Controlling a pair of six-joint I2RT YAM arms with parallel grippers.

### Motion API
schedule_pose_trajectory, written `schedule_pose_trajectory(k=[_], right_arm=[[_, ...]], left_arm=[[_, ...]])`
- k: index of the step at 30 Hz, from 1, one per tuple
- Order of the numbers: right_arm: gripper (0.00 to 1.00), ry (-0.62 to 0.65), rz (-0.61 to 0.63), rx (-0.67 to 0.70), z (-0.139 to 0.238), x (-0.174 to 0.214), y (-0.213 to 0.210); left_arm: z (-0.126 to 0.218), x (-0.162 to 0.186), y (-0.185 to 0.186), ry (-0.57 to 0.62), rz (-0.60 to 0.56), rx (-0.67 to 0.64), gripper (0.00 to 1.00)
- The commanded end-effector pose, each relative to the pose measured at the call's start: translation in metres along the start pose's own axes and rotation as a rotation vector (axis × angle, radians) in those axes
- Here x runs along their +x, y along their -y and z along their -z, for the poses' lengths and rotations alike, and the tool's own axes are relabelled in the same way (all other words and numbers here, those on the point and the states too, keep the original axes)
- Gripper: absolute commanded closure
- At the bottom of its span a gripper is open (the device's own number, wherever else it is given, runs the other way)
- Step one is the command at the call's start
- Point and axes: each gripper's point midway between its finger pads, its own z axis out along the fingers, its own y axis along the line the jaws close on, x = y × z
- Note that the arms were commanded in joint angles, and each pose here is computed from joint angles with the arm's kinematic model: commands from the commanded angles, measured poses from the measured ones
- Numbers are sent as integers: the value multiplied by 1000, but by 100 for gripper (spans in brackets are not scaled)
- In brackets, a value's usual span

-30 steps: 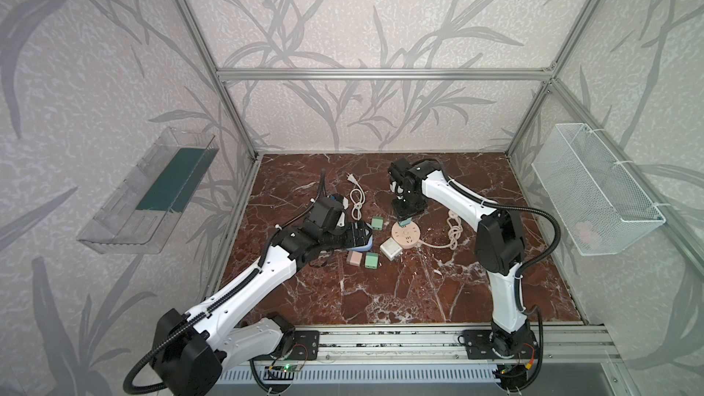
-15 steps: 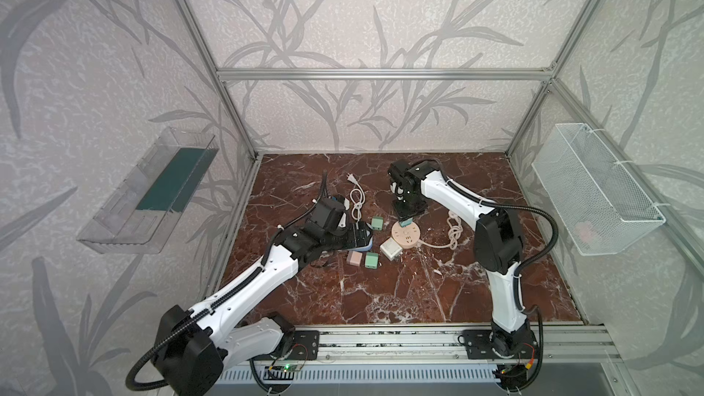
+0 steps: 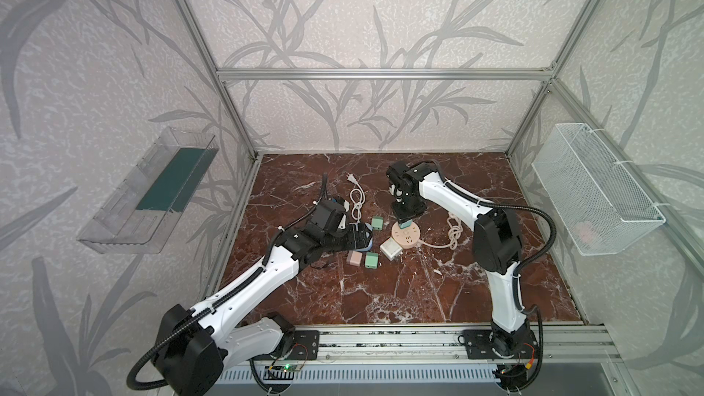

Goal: Insert the plug
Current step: 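Lower the teal plug with the right gripper onto the pink round strip's sockets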

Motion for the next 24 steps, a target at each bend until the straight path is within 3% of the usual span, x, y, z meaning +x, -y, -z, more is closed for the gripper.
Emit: schedule_pose_trajectory(k=[1, 24], right_arm=[[100, -31, -7, 33, -6, 8, 4], [100, -57, -10, 51, -21, 7, 5]], left_arm=[[-1, 2, -3, 4, 8, -7, 7], [-7, 3, -4, -5, 7, -6, 7]])
